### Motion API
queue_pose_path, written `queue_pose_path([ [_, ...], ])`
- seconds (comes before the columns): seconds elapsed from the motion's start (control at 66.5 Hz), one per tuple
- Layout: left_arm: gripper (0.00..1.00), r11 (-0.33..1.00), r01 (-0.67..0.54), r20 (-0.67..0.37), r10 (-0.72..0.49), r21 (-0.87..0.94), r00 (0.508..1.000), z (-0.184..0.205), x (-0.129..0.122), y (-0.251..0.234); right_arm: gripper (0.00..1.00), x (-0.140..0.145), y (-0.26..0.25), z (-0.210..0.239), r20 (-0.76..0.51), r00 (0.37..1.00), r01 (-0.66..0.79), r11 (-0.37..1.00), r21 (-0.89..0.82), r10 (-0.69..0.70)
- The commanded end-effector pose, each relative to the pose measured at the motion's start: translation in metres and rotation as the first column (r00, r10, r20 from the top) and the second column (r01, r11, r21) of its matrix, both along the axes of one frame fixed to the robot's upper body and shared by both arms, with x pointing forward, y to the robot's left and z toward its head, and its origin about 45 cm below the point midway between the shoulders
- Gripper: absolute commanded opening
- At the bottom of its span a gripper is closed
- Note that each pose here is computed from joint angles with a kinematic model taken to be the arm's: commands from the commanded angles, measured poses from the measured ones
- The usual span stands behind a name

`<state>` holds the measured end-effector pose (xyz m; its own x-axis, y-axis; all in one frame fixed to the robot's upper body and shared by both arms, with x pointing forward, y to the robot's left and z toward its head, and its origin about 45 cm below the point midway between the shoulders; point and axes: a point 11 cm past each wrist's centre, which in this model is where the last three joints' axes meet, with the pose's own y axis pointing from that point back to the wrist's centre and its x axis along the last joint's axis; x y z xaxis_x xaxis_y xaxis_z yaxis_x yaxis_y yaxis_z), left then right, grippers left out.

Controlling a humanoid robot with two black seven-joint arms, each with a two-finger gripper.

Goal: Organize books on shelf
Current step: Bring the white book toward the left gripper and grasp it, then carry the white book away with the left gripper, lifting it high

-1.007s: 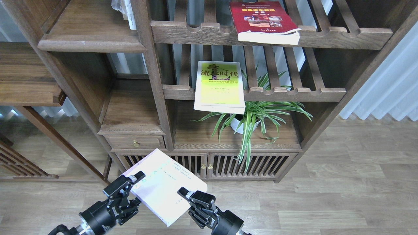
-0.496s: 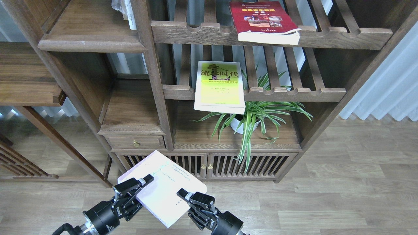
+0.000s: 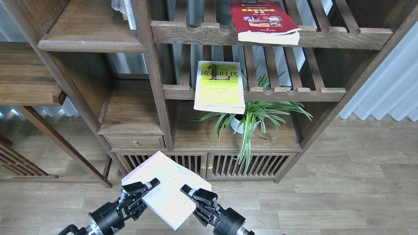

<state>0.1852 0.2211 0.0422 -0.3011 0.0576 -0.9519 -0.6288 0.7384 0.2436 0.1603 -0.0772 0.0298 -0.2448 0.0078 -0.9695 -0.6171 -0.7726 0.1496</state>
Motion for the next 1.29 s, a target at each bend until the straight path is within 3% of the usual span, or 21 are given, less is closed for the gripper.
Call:
queue_pose_path([
  [0.0, 0.0, 1.0, -0.012, 0.013, 0.012, 0.011, 1.0, 0.002, 0.005, 0.006, 0.98, 0.005, -0.015, -0.014, -0.014, 0.999, 0.028, 0.998, -0.058, -0.029],
  [0.195, 0.01, 0.996, -0.002, 0.051, -0.003, 0.088, 0.999, 0.005, 0.011, 0.025, 0.99, 0.019, -0.048, -0.029, -0.034, 0.989, 0.139, 0.984, -0.113, -0.144],
  [0.406, 0.01, 0.969, 0.045, 0.098, -0.071, 0.242, 0.993, 0.01, 0.014, 0.059, 0.99, 0.019, -0.071, -0.04, -0.041, 0.987, 0.149, 0.974, -0.172, -0.158],
  [0.511, 0.01, 0.886, 0.139, 0.101, -0.203, 0.442, 0.974, 0.007, 0.006, 0.089, 0.99, 0.022, -0.074, -0.041, -0.036, 0.986, 0.154, 0.971, -0.181, -0.163],
  [0.737, 0.01, 0.808, 0.14, 0.143, -0.267, 0.572, 0.953, 0.01, -0.011, 0.097, 0.99, 0.024, -0.076, -0.04, -0.032, 0.985, 0.16, 0.97, -0.183, -0.168],
  [0.917, 0.01, 0.821, 0.043, 0.254, -0.226, 0.57, 0.941, 0.044, -0.008, 0.102, 0.99, 0.029, -0.077, -0.038, -0.023, 0.986, 0.16, 0.97, -0.185, -0.167],
  [1.127, 0.01, 0.774, -0.133, 0.342, -0.114, 0.62, 0.933, 0.073, 0.012, 0.154, 0.99, 0.028, -0.077, -0.039, -0.024, 0.986, 0.16, 0.969, -0.185, -0.168],
  [1.172, 0.01, 0.749, -0.217, 0.392, -0.062, 0.626, 0.918, 0.089, 0.021, 0.176, 0.99, 0.028, -0.078, -0.039, -0.025, 0.985, 0.16, 0.969, -0.187, -0.168],
  [1.278, 0.01, 0.724, -0.285, 0.439, -0.027, 0.628, 0.898, 0.105, 0.029, 0.194, 0.99, 0.028, -0.077, -0.039, -0.025, 0.985, 0.16, 0.97, -0.185, -0.168],
])
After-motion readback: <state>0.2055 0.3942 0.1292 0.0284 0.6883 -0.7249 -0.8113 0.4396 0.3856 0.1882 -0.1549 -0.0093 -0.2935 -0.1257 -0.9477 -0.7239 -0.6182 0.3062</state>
